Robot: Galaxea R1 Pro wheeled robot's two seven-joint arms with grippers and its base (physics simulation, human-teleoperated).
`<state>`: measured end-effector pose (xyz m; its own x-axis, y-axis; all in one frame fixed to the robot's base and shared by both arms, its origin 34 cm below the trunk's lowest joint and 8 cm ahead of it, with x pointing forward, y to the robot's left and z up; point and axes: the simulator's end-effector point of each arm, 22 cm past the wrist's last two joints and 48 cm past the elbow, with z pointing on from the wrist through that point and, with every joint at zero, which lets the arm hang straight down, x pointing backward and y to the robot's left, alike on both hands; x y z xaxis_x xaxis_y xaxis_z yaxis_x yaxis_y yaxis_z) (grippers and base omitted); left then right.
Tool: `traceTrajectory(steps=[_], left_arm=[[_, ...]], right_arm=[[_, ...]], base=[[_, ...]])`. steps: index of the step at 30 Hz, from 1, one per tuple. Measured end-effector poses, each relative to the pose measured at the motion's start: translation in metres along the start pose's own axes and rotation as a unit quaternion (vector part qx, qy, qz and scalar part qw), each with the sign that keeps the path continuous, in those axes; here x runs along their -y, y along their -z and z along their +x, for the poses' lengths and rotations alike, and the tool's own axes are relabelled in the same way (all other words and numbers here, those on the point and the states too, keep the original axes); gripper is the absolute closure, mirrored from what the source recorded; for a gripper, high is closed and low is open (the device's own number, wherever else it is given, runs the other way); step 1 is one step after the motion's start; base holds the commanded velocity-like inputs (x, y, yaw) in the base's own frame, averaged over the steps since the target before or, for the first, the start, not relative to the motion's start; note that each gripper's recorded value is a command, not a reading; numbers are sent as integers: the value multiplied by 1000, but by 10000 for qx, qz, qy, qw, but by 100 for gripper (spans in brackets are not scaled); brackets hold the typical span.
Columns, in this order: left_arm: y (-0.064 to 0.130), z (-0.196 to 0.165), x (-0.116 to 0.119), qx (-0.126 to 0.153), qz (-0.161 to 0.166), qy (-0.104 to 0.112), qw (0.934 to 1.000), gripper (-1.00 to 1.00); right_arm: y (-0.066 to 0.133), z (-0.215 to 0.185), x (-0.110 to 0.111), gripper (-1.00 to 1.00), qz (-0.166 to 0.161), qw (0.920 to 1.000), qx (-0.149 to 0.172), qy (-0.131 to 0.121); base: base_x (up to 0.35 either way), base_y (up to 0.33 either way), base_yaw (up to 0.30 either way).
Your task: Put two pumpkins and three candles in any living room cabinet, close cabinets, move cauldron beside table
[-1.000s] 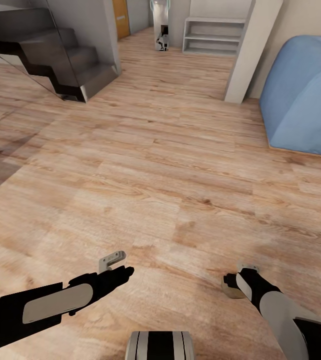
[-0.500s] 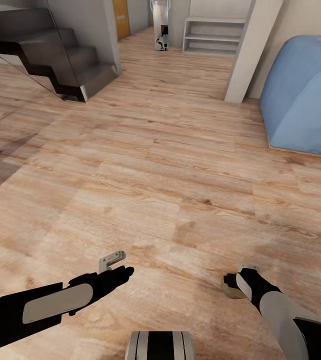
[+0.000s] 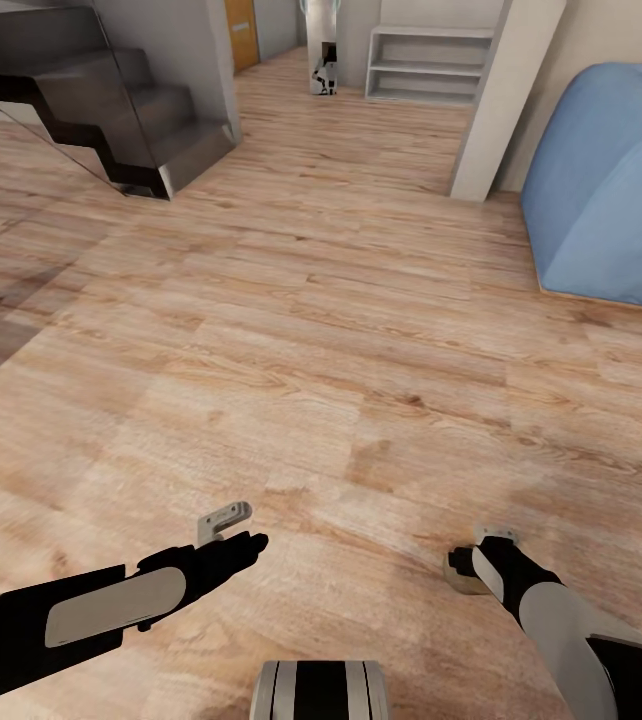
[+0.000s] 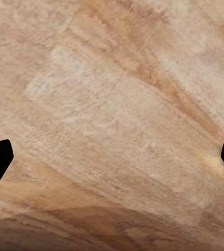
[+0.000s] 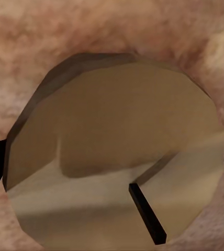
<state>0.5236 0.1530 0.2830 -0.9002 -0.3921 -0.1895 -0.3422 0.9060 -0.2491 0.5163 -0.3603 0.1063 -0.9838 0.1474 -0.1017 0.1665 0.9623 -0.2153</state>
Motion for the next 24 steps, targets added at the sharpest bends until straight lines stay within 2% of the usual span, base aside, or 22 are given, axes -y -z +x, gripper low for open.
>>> traceTrajectory(steps=[6, 7, 24], left_arm=[[0, 0, 0, -1, 0, 0, 10000, -100], [-1, 1, -1, -18, -8, 3, 10000, -100], [-3, 2, -2, -36, -16, 6, 10000, -100]], right_arm=[[0, 0, 0, -100, 1, 10000, -2, 4], [-1, 0, 1, -100, 26, 10000, -2, 65], [-2, 0, 0, -100, 11, 10000, -5, 27]], base=[[0, 0, 0], [0, 0, 0], [0, 0, 0]])
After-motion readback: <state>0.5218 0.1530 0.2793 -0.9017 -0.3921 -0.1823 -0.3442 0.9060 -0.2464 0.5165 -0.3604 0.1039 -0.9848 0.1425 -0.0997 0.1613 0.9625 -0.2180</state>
